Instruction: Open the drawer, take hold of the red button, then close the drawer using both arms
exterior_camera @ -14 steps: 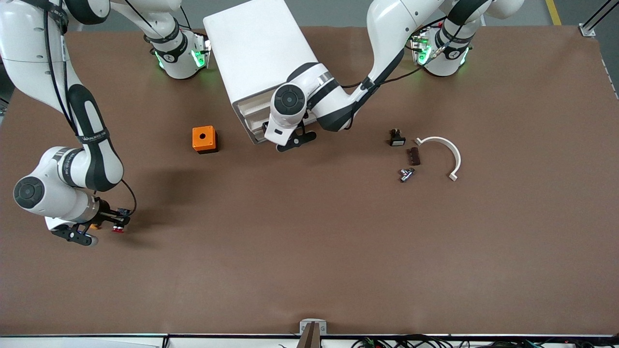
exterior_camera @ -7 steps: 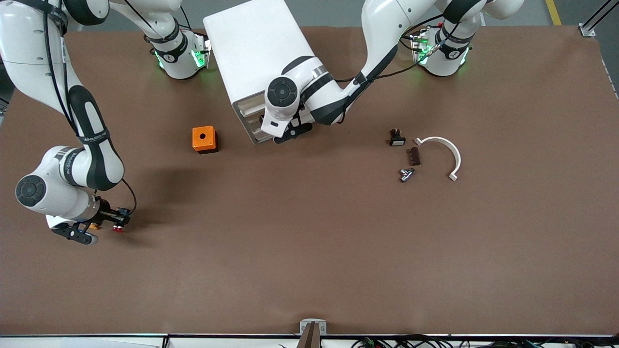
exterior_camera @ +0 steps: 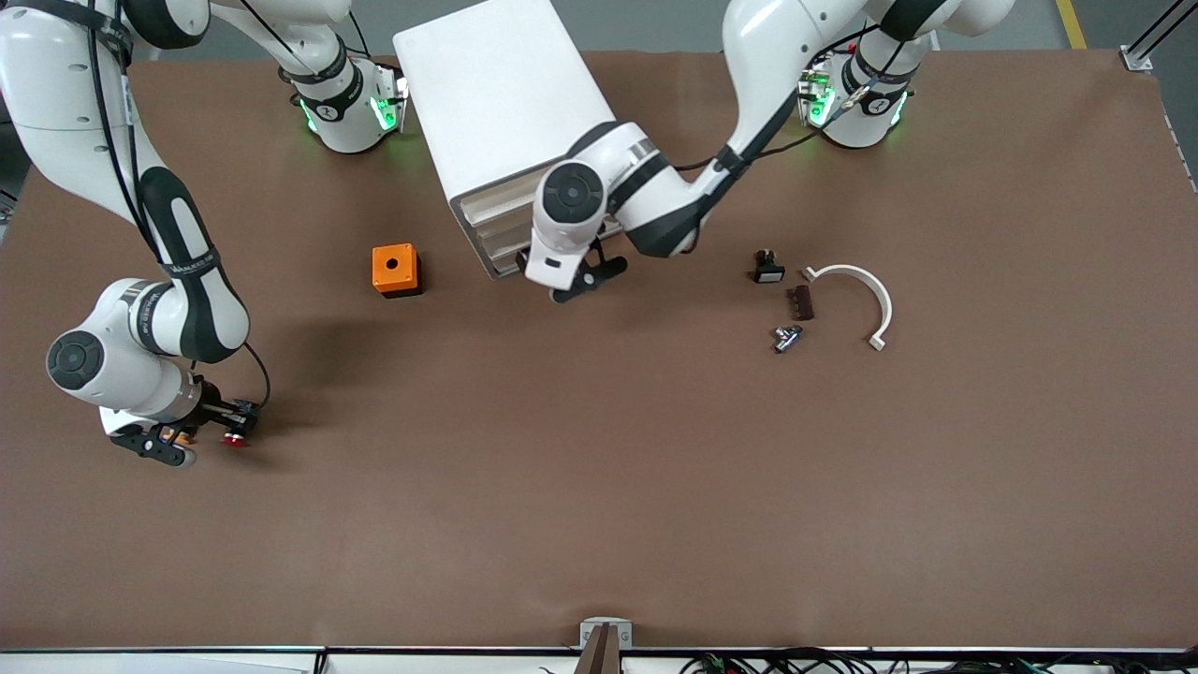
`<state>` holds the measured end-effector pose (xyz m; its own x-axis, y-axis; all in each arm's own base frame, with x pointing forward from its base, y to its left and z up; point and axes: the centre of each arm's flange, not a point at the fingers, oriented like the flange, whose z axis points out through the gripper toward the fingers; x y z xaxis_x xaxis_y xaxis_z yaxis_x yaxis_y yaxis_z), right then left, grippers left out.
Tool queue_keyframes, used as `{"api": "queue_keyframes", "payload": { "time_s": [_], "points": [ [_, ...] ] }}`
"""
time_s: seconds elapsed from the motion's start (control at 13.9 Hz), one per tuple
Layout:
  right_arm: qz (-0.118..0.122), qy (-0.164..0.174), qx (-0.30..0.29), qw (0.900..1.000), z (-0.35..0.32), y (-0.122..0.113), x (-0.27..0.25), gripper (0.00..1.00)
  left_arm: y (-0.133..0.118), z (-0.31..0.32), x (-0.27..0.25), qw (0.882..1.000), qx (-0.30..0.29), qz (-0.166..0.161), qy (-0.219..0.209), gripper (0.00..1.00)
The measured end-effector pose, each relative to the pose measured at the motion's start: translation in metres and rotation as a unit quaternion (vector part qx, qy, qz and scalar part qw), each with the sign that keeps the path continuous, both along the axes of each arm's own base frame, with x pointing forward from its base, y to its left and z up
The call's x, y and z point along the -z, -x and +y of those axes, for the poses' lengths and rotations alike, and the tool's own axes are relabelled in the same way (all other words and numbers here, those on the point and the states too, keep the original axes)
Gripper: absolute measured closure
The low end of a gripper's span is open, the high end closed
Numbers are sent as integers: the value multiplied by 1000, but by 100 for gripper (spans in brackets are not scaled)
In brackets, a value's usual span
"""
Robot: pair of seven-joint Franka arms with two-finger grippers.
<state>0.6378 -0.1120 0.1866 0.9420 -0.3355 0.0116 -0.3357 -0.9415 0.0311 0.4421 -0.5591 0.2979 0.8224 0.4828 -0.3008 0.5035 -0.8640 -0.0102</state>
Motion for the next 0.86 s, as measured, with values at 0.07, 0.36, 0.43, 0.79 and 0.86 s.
{"api": "queue_keyframes", "payload": {
  "time_s": [0.07, 0.36, 0.43, 0.79, 0.86],
  "points": [
    [1, 0, -1, 1000, 0, 0, 0, 44, -24, 22, -10, 1000, -12, -11, -10, 0],
    [0, -1, -10, 1000, 2, -2, -6, 4, -111, 119, -69, 995, -76, -64, -24, 0],
    [-1, -2, -13, 1000, 3, -3, -11, 0, -126, 142, -85, 993, -88, -72, -22, 0],
    [26, -15, -36, 999, 30, -17, -84, 0, -160, 236, -156, 988, -84, -114, -59, 0],
    [36, -17, -42, 998, 38, -18, -105, 0, -163, 256, -169, 988, -76, -118, -67, 0]
  ]
}}
